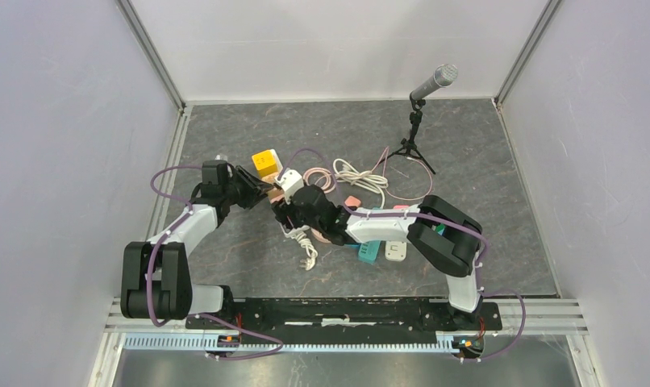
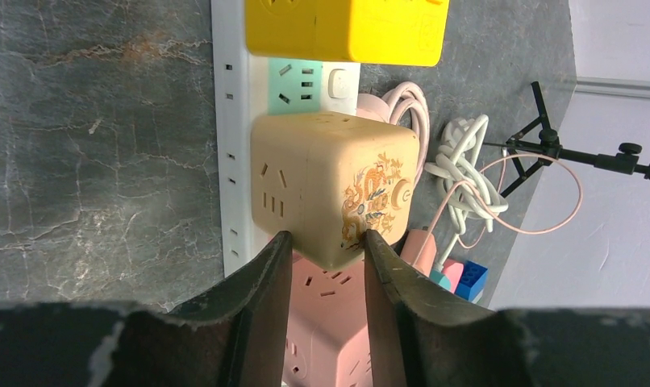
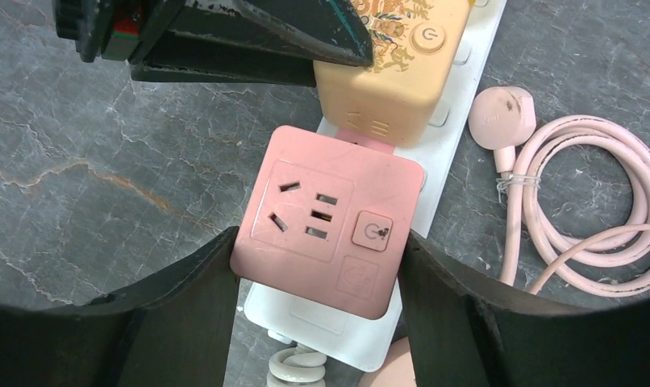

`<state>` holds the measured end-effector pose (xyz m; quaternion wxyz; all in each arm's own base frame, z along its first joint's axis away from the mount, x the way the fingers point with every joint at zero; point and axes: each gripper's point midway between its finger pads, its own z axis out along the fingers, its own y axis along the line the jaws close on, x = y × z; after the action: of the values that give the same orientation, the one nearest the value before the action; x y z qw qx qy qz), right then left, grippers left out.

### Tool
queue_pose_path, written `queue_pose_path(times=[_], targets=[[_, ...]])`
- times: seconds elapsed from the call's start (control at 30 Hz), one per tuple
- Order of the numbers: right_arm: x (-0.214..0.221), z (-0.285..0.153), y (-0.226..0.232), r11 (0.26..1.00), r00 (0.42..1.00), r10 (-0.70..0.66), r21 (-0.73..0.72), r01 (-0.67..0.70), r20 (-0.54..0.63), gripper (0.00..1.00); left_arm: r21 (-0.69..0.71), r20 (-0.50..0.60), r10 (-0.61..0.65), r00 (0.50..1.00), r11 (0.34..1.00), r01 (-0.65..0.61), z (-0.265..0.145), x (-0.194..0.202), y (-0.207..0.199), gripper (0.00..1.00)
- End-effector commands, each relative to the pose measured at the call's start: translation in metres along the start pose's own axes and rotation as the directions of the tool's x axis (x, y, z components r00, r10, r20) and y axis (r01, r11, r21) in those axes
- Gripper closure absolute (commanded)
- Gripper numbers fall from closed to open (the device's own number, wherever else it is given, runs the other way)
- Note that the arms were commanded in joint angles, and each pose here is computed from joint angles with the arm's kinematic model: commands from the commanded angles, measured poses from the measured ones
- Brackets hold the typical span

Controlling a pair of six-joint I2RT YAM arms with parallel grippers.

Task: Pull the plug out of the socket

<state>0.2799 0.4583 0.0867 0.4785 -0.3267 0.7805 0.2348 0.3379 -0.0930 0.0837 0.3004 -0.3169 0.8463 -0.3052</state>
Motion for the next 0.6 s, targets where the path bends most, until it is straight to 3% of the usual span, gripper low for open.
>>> queue_pose_path(times=[0.0,0.2,0.4,0.57], targets=[[-0.072,-0.013,0.035,0.996,0.98,-0.021,-0.076,0.036,0.198,1.0,-0.346,-0.03,-0.023,0.999,0.938,0.011,-0.001,0.027,0.092,0.62],[-0.085,-0.023,0.031,0.997,0.974,-0.018,-0.07,0.035,0.228,1.0,-0.353,-0.031,-0.022,0.999,0.936,0.01,-0.001,0.027,0.094,0.63],[-0.11,-0.037,0.029,0.975,0.948,0.163,-0.192,-0.113,0.273,1.0,-0.357,-0.033,-0.024,0.999,0.934,0.011,-0.001,0.028,0.095,0.63],[-0.097,-0.028,0.034,0.991,0.966,0.077,-0.124,-0.047,0.247,1.0,-0.36,-0.04,-0.026,0.999,0.933,0.01,0.0,0.029,0.095,0.63]])
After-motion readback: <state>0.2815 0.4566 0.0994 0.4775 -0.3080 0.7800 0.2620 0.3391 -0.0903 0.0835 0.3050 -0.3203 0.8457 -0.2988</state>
